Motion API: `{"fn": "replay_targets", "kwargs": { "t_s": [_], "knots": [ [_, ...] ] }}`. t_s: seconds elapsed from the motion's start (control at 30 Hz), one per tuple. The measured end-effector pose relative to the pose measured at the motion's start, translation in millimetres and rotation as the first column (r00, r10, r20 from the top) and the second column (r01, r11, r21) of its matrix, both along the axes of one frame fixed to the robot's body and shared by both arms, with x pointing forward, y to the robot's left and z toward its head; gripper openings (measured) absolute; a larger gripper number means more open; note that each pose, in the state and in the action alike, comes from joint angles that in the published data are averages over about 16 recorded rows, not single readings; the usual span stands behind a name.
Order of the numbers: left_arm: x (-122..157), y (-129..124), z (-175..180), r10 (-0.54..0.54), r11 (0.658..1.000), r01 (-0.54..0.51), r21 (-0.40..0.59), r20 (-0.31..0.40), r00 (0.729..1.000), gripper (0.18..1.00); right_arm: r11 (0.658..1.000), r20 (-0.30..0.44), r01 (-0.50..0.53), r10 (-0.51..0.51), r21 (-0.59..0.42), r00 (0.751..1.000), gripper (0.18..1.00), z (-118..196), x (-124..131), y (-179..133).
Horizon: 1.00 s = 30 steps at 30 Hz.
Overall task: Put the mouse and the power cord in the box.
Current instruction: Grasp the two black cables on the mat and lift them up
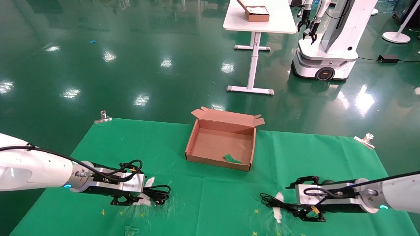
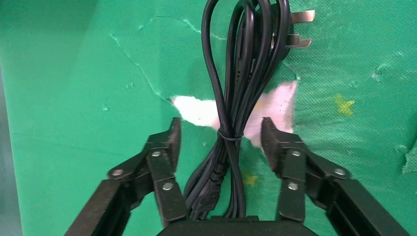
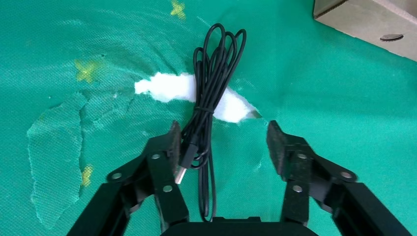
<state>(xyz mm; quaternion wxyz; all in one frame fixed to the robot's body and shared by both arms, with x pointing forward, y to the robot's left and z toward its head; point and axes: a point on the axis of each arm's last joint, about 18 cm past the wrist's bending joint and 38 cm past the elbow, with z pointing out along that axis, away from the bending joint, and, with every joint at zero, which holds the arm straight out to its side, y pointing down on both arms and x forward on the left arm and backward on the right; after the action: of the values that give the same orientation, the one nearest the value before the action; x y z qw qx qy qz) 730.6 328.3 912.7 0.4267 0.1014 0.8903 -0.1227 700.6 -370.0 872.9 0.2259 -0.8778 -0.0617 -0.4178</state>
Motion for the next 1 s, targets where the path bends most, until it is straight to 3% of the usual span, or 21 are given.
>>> {"fn": "replay_targets", "kwargs": {
  "t_s": [0.43, 0.63, 0.83, 1.0],
  "knots": [
    [-0.1, -0.4, -0.3, -0.001, 1.000, 0.001, -0.001, -0.001, 1.000, 0.433, 1.000, 0.000, 0.000, 0.000, 0.001, 1.000, 0.457, 0.0, -0.1, 0.0],
    [-0.1, -0.5, -0.3, -0.002, 1.000, 0.002, -0.001, -0.001, 1.000, 0.334, 1.000, 0.000, 0.000, 0.000, 0.001, 1.000, 0.343, 0.1, -0.1, 0.0],
    [-0.8, 0.1, 1.5, 0.002, 1.000, -0.002, -0.014, -0.002, 1.000, 0.280, 1.000, 0.003, 0.005, -0.005, 0.014, 1.000, 0.264, 2.4, -0.5, -1.6],
    [-4.0, 1.2, 14.9, 0.014, 0.995, -0.014, -0.102, 0.003, 1.000, 0.270, 0.998, 0.022, 0.022, -0.023, 0.064, 0.999, 0.226, 14.6, -3.6, -10.0]
  ]
}}
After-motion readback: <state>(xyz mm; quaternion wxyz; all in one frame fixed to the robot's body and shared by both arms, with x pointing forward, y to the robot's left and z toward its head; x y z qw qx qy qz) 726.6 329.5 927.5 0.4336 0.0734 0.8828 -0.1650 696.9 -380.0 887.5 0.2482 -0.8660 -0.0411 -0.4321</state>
